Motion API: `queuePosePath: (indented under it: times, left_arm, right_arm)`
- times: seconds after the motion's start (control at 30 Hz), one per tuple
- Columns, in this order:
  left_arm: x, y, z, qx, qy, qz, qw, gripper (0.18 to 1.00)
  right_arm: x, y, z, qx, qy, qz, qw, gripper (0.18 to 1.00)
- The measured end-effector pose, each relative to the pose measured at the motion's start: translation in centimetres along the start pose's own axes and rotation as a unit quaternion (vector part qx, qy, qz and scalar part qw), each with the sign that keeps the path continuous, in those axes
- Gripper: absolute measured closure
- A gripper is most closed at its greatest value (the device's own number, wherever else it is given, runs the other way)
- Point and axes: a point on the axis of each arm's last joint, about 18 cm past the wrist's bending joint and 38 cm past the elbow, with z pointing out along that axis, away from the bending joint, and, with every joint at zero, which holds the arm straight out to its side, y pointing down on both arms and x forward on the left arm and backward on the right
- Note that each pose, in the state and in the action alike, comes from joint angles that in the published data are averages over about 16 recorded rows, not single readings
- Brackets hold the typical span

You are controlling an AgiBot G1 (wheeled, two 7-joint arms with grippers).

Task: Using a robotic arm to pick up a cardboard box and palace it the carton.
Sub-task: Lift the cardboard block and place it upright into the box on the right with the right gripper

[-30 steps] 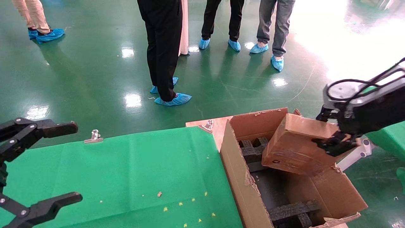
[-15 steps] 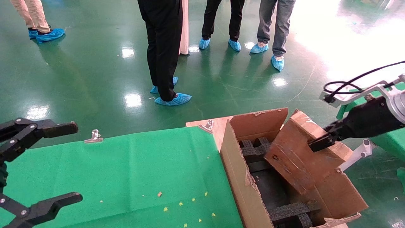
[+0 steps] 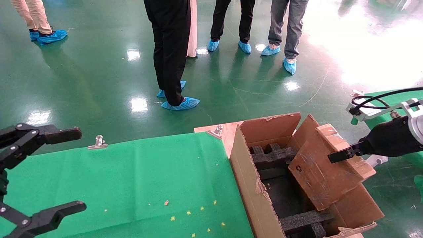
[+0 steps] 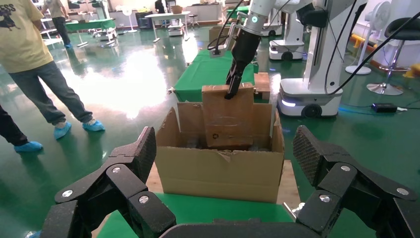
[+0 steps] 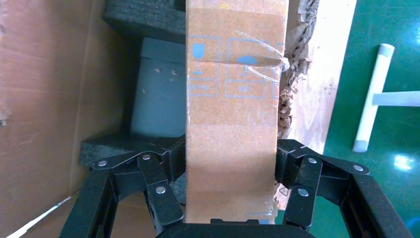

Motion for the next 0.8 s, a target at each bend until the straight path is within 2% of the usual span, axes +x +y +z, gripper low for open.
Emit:
queuePosePath:
  times: [0.4,0.8]
  left_arm:
    - [0.0,0.0,0.0,0.000,0.000,0.000,1.0000,0.184]
    - [0.0,0.0,0.0,0.000,0.000,0.000,1.0000,0.184]
  right_arm:
    - [0.1,-0.2,0.9,0.006,0.045,0.008,0.999,0.886]
    - [-0.2,-0.2,2.8,0.006,0.064,0.031,0.997,0.887]
